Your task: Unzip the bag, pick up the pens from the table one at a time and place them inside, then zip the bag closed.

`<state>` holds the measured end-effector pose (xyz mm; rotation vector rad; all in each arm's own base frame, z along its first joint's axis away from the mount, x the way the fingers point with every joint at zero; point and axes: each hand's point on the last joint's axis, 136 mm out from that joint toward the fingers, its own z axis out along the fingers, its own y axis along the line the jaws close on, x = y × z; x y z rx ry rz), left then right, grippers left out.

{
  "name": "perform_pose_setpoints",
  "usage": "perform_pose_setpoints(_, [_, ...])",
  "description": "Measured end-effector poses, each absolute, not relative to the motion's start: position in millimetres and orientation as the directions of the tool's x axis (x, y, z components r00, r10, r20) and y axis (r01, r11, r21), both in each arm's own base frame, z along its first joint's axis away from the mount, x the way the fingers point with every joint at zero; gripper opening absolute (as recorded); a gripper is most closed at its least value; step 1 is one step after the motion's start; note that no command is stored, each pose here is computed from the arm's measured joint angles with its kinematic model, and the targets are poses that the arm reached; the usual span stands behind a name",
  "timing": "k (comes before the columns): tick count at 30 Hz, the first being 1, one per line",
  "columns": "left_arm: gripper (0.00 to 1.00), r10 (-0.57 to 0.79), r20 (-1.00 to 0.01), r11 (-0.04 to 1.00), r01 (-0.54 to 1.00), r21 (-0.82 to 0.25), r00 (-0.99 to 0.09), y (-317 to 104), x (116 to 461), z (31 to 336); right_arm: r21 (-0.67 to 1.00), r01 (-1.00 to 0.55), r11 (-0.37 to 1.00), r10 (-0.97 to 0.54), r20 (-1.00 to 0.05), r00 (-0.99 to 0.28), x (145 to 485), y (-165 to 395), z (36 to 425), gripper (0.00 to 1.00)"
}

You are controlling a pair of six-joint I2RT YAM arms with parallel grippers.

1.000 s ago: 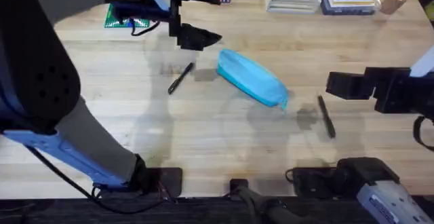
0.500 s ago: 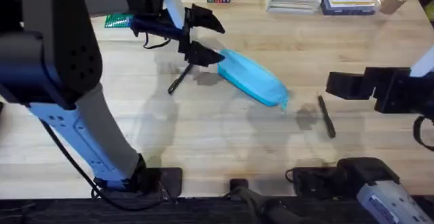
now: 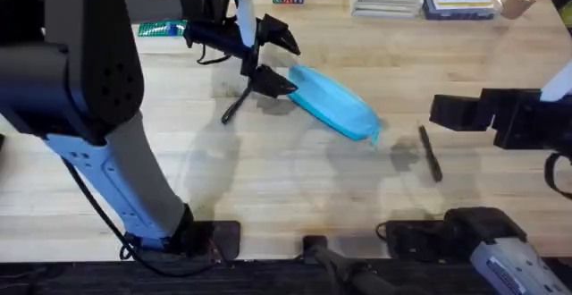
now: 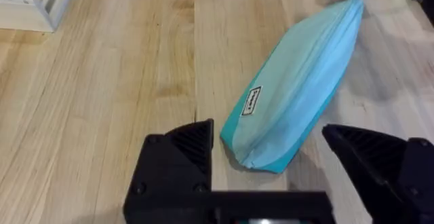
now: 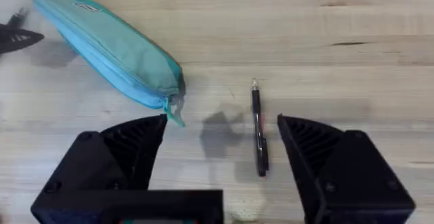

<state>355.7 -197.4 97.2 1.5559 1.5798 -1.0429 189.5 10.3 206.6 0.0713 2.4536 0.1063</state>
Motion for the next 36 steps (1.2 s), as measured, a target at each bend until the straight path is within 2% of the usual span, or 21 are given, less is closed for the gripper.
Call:
perform_pose_setpoints(12, [0.993, 0.454, -0.889, -0.035, 0.996, -0.081, -0.057, -197.4, 355.7, 97.2, 0.095, 0.024, 0.995, 0.079, -0.629, -0.773, 189.6, 10.3, 206.6, 0.996])
perform_pose_setpoints(13, [0.971, 0.454, -0.889, -0.034, 0.996, -0.081, -0.057, -197.4, 355.7, 97.2, 0.095, 0.024, 0.995, 0.079, -0.629, -0.773, 189.5, 10.3, 206.6, 0.995])
perform_pose_setpoints(15, [0.694, 0.454, -0.889, -0.035, 0.996, -0.08, -0.055, -197.3, 355.7, 97.2, 0.095, 0.024, 0.995, 0.079, -0.629, -0.773, 189.5, 10.3, 206.6, 0.996])
perform_pose_setpoints(18, [0.216, 0.454, -0.889, -0.035, 0.996, -0.08, -0.055, -197.3, 355.7, 97.2, 0.095, 0.024, 0.995, 0.079, -0.629, -0.773, 189.5, 10.3, 206.6, 0.996])
perform_pose_setpoints(19, [0.088, 0.455, -0.889, -0.036, 0.997, -0.074, -0.05, -197.3, 356.1, 97.0, 0.095, 0.024, 0.995, 0.079, -0.63, -0.773, 189.5, 10.3, 206.7, 0.996])
perform_pose_setpoints(20, [0.056, 0.455, -0.889, -0.037, 0.997, -0.072, -0.047, -197.2, 356.1, 96.9, 0.095, 0.024, 0.995, 0.079, -0.629, -0.773, 189.5, 10.3, 206.6, 0.996])
perform_pose_setpoints(27, [0.044, 0.456, -0.889, -0.037, 0.997, -0.072, -0.047, -197.1, 356.0, 96.7, 0.095, 0.025, 0.995, 0.079, -0.627, -0.775, 188.9, 10.3, 206.1, 0.997])
perform_pose_setpoints(29, [0.044, 0.456, -0.889, -0.037, 0.997, -0.072, -0.048, -197.1, 356.0, 96.6, 0.094, 0.029, 0.995, 0.079, -0.587, -0.806, 179.1, 10.3, 198.6, 0.996])
perform_pose_setpoints(30, [0.044, 0.456, -0.889, -0.037, 0.997, -0.072, -0.047, -197.1, 356.0, 96.8, 0.13, 0.008, 0.992, 0.079, -0.548, -0.832, 170.1, 18.0, 193.0, 0.996])
perform_pose_setpoints(36, [0.044, 0.456, -0.889, -0.037, 0.997, -0.072, -0.047, -197.1, 356.0, 96.8, 0.243, -0.058, 0.968, 0.077, -0.51, -0.857, 164.5, 41.2, 184.5, 0.996])
